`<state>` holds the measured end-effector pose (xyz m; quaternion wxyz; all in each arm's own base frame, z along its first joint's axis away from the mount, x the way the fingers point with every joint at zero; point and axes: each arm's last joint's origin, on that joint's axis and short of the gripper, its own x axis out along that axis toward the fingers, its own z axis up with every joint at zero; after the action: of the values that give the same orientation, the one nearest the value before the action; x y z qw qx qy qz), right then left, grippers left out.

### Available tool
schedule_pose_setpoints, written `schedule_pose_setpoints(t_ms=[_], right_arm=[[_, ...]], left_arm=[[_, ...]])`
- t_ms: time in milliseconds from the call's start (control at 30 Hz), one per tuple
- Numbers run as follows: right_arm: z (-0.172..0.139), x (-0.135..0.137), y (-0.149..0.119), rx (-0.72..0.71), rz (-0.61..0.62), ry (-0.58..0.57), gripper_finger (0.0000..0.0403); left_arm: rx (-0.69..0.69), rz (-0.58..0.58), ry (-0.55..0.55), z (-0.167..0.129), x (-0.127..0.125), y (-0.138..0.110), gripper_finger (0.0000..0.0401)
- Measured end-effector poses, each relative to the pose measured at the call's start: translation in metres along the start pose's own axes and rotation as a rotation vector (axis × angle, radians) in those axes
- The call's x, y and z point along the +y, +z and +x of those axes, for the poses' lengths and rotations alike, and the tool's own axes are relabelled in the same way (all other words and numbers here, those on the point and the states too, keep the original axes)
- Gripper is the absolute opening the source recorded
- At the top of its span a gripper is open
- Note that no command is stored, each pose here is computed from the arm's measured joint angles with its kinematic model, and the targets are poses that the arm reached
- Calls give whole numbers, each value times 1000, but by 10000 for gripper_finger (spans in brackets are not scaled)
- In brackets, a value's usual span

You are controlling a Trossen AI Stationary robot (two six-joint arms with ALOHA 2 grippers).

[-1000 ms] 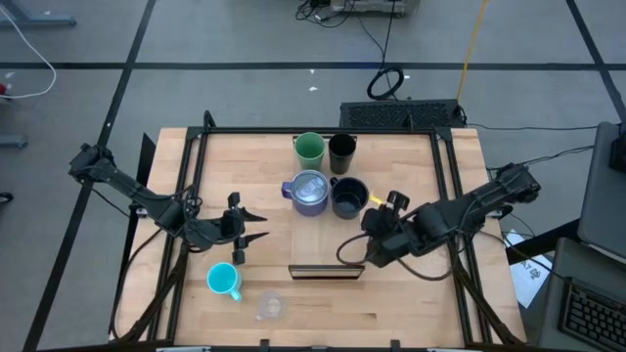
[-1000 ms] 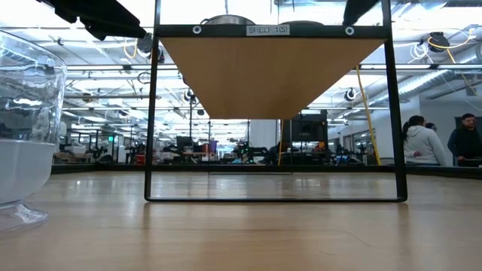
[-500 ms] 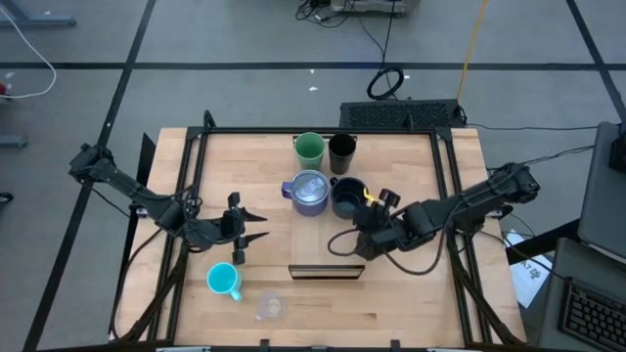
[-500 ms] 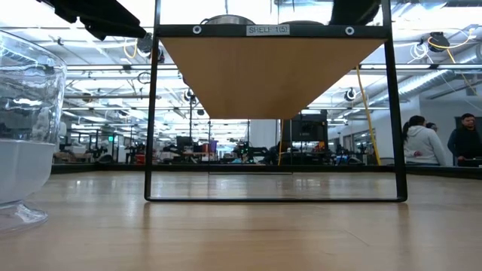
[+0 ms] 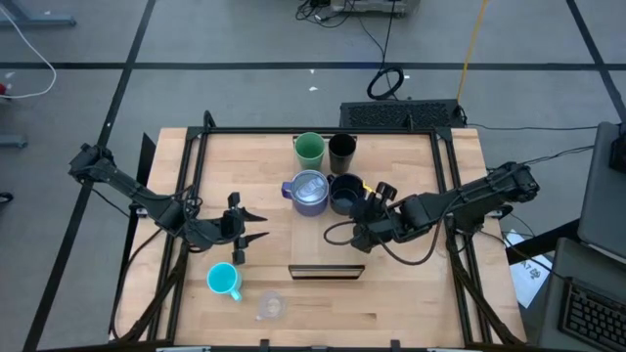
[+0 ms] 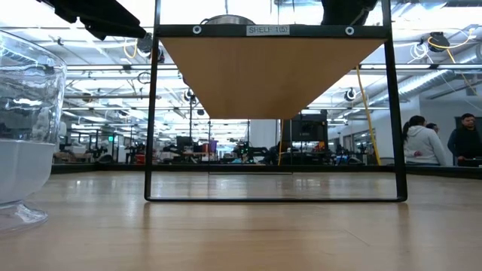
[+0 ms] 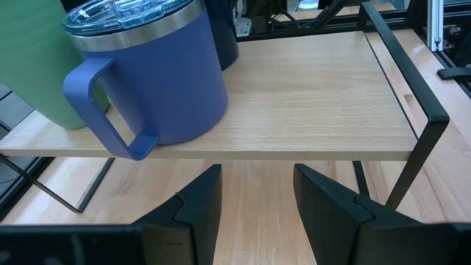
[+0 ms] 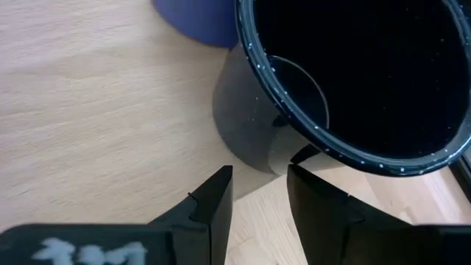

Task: Stack small to large cups/mugs on shelf
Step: Put the black mug on the shelf, then put the blue mug on the shelf

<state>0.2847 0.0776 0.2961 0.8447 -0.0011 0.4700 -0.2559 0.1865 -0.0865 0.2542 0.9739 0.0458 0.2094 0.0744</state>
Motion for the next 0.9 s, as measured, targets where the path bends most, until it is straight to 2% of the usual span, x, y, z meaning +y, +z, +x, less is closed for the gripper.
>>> schedule_pose_setpoints(t_ms=[633, 900], right_arm=[[4, -4, 6, -19, -2, 4, 120], [-17, 5, 3, -99, 50, 92, 120]], left_arm=[[1, 0, 0, 0, 0, 0, 170], [1, 0, 0, 0, 0, 0, 170]])
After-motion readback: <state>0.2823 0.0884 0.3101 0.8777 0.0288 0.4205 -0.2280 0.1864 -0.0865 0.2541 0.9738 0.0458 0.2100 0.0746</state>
